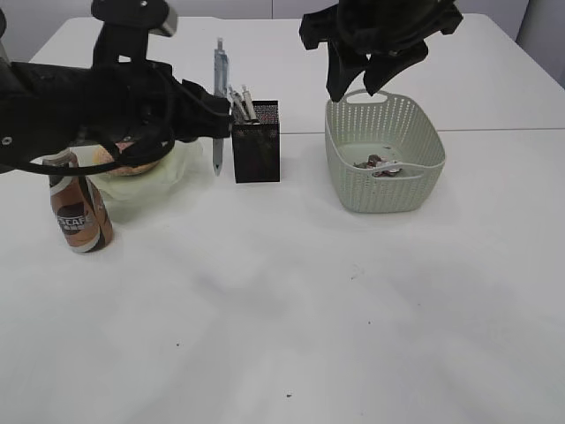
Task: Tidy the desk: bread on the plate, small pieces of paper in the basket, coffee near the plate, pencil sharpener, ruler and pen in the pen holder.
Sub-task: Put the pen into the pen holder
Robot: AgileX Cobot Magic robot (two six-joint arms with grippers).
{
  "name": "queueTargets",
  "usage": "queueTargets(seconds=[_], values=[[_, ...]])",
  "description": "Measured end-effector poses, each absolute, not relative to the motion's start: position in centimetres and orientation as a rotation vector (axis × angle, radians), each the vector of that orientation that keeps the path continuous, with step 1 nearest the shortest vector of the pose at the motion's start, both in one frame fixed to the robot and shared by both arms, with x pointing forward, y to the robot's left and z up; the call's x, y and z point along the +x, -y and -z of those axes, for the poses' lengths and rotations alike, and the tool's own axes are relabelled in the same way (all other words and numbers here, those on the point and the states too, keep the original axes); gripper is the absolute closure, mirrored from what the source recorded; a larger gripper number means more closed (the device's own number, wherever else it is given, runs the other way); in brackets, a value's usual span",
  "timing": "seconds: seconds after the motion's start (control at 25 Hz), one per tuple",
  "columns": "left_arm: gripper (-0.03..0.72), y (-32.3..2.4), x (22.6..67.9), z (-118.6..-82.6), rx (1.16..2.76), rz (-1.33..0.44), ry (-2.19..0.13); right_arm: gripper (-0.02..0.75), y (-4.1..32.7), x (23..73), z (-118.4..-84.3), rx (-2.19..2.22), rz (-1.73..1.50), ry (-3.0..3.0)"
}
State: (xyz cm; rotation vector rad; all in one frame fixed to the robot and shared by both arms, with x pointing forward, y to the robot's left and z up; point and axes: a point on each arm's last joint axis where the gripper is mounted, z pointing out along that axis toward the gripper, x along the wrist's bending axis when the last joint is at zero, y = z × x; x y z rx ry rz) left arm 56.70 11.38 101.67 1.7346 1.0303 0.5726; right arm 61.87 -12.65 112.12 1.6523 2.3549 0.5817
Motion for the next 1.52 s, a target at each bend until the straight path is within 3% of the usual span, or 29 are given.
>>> queueTargets(seconds=[0.2, 0.68, 1.0, 1.52], values=[[0.621, -12.5, 59.8, -101.3, 1.602, -0.595, -1.018, 0.391, 12.9, 62.0, -112.1, 1.639, -0.558, -2.342], [0.617, -9.2, 67.2, -101.3, 1.49, -0.638, -0.925, 0.391, 13.3, 62.2, -112.1, 1.61, -0.51, -2.315], [0.616, -7.8, 70.3, -99.3, 1.477, -0.647, -0.916, 0.391, 13.3, 62.2, -112.1, 1.609, -0.508, -2.314], [0.614, -8.3, 72.0, -96.4, 1.5, -0.649, -0.961, 0.391, 13.3, 62.2, -112.1, 1.606, -0.508, -2.315]])
